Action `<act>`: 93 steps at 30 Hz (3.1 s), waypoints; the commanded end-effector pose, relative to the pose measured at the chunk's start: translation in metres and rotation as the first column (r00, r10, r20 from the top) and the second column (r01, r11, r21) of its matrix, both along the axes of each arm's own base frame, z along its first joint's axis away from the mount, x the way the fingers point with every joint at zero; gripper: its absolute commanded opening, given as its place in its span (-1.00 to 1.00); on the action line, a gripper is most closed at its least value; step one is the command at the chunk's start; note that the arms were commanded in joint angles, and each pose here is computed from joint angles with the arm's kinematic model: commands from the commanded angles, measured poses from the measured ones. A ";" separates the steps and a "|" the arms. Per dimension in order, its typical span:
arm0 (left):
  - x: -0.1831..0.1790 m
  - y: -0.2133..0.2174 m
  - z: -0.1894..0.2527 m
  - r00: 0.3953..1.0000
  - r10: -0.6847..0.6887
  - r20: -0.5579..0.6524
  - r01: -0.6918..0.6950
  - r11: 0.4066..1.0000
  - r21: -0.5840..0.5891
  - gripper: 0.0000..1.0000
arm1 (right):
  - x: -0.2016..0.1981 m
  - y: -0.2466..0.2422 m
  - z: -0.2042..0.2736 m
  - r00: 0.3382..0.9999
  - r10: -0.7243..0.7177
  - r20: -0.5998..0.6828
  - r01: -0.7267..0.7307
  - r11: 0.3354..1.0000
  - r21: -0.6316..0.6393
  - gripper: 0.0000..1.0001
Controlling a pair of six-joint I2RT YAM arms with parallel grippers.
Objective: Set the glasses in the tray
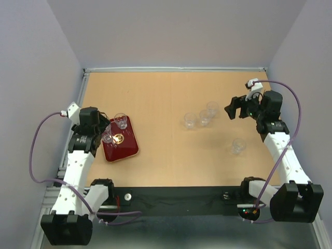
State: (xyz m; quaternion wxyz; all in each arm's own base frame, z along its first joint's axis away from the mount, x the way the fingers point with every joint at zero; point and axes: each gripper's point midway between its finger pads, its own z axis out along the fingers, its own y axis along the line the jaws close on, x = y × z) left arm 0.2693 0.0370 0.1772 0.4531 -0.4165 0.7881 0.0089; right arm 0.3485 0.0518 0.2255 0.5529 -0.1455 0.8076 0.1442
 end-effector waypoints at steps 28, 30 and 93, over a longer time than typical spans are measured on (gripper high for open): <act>0.007 -0.149 0.067 0.375 -0.847 0.377 0.833 0.486 0.263 0.97 | -0.037 -0.045 -0.061 0.942 0.019 -0.335 -0.150 0.917 -0.369 0.83; 0.007 -0.149 0.071 0.373 -0.845 0.384 0.829 0.490 0.272 0.97 | -0.054 -0.055 -0.072 0.910 0.012 -0.415 -0.202 0.886 -0.417 0.76; -0.005 -0.156 0.087 0.311 -0.842 0.441 0.828 0.468 0.308 0.97 | -0.091 -0.088 -0.113 0.849 -0.185 -0.495 -0.121 0.844 -0.523 0.32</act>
